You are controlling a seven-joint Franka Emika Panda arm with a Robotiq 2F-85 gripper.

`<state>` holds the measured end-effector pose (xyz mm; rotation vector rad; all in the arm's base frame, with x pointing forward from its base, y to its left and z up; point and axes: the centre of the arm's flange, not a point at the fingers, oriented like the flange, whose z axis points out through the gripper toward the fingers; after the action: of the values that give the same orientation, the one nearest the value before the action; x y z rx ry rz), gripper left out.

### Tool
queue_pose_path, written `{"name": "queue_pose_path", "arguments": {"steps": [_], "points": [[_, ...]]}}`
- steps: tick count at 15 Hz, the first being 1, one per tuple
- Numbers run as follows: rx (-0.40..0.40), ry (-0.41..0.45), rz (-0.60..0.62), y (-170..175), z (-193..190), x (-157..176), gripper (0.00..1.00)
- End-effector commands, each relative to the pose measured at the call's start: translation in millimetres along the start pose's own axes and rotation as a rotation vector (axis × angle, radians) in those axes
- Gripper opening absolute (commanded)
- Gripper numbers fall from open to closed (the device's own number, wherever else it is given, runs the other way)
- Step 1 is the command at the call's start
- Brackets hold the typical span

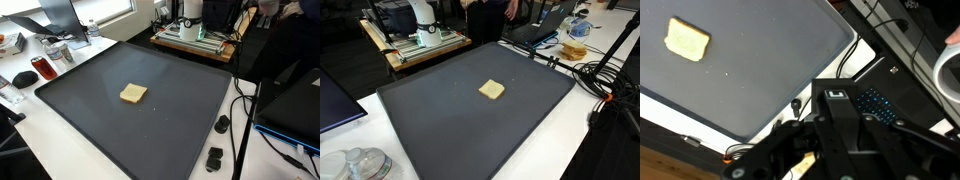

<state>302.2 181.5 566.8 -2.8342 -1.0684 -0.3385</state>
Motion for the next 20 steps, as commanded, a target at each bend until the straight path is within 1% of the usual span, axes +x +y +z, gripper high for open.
{"name": "queue_pose_path", "arguments": {"steps": [1, 4, 6, 7, 8, 9, 12, 17, 18, 19, 20], "points": [[0.009, 0.018, 0.173, 67.4, 1.8, 23.1, 0.05], [-0.031, 0.028, 0.329, 111.6, 13.0, 37.1, 0.05], [-0.064, 0.028, 0.421, 132.1, 22.6, 47.9, 0.05], [-0.073, 0.021, 0.451, 140.5, 28.7, 53.3, 0.05], [-0.063, 0.001, 0.46, 146.5, 36.7, 59.0, 0.05], [-0.045, 0.023, 0.416, 135.4, 32.0, 34.4, 0.22], [-0.039, -0.003, 0.444, 145.4, 45.6, 48.1, 0.22], [-0.041, 0.001, 0.447, 145.9, 44.1, 51.4, 0.22], [-0.041, 0.001, 0.447, 145.9, 44.1, 51.4, 0.05], [-0.015, -0.001, 0.466, 156.4, 55.2, 62.2, 0.05], [-0.052, -0.006, 0.501, 168.6, 73.8, 73.9, 0.05]]}}
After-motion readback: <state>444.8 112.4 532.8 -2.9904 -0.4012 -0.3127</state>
